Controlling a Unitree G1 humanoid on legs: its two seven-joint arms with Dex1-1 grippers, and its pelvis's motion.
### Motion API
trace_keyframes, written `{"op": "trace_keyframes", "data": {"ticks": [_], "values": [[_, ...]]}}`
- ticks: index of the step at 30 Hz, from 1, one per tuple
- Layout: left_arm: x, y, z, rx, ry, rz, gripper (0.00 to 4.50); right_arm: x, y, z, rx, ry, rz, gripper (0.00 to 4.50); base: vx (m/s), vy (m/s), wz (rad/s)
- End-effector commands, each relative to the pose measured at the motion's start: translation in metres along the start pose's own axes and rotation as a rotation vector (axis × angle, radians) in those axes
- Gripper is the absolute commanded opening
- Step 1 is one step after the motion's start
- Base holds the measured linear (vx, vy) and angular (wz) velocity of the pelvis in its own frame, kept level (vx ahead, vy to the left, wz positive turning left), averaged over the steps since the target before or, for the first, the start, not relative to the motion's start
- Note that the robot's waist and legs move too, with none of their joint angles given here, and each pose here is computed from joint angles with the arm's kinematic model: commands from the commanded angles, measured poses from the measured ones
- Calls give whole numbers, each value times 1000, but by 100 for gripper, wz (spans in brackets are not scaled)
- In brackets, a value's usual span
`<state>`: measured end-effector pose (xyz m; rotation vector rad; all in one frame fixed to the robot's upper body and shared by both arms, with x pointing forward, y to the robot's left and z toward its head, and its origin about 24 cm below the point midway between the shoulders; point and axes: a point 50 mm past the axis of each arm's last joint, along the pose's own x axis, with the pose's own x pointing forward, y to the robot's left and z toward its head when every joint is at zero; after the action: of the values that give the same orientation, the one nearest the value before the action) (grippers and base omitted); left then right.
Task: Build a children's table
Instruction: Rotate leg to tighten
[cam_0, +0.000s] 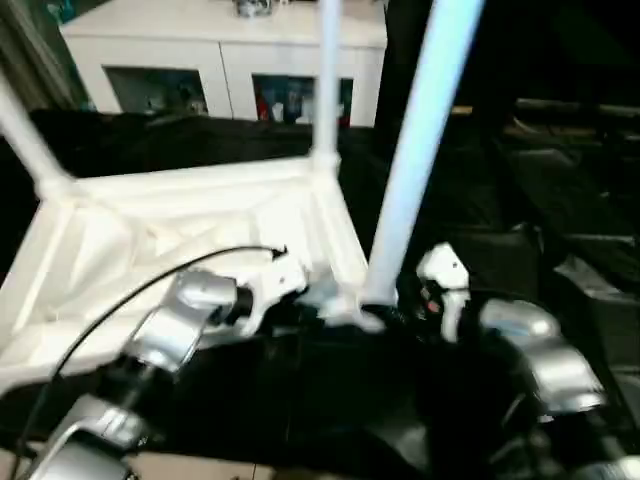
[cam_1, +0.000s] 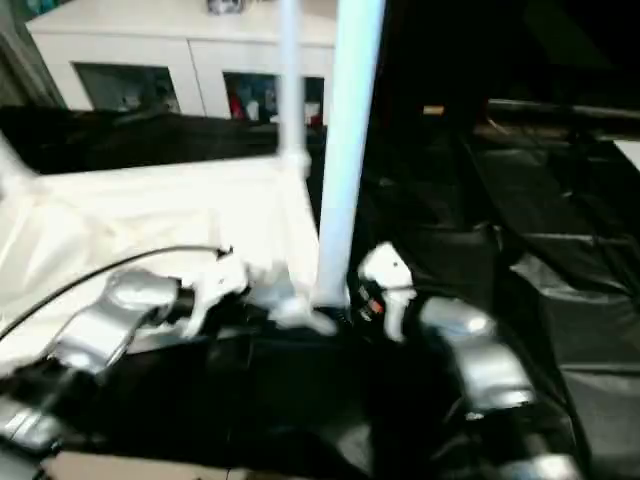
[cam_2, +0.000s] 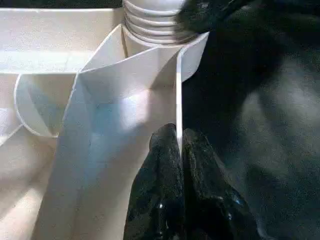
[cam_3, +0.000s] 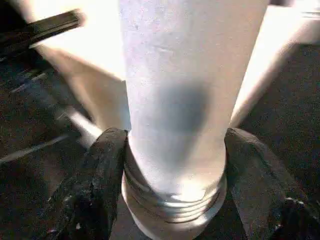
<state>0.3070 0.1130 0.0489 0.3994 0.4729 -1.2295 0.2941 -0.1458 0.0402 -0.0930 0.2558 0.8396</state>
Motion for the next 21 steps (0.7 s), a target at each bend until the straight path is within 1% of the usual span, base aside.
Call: {"op": "trace_keyframes", "data": {"ticks": [1, 4, 5, 6, 9, 12, 14, 15, 16, 17, 18, 20, 21], "values": [[14, -3, -3, -32, 28, 18, 0, 5, -8, -15, 50, 64, -183, 262, 0, 0, 0], [28, 4, 4, -67, 25, 115, 0, 20, -6, -17, 81, 73, -309, 262, 0, 0, 0], [35, 6, 8, -91, 22, 157, 0, 27, -4, -17, 98, 73, -365, 262, 0, 0, 0], [45, 9, 15, -119, 12, 211, 0, 38, -1, -17, 118, 91, -436, 262, 0, 0, 0], [58, 11, 24, -106, 11, 277, 0, 50, 3, -14, 113, 109, -497, 262, 0, 0, 0], [65, 11, 29, -79, 9, 300, 0, 56, 6, -11, 146, 82, -508, 262, 0, 0, 0], [67, 10, 30, -44, 27, 295, 0, 60, 11, -10, 161, 61, -475, 262, 0, 0, 0], [68, 9, 29, -40, 32, 284, 0, 60, 13, -7, 162, 33, -452, 262, 0, 0, 0], [68, 9, 28, -37, 36, 275, 0, 59, 14, -5, 158, -1, -441, 318, 0, 0, 0], [67, 9, 27, -35, 39, 271, 0, 58, 14, -3, 150, -19, -439, 318, 0, 0, 0], [66, 9, 26, -27, 44, 263, 0, 56, 13, -1, 146, -42, -429, 332, 0, 0, 0], [64, 10, 23, -23, 50, 258, 0, 52, 11, 3, 131, -72, -420, 338, 0, 0, 0], [62, 11, 21, -23, 51, 257, 0, 50, 10, 5, 119, -83, -416, 352, 0, 0, 0]]}}
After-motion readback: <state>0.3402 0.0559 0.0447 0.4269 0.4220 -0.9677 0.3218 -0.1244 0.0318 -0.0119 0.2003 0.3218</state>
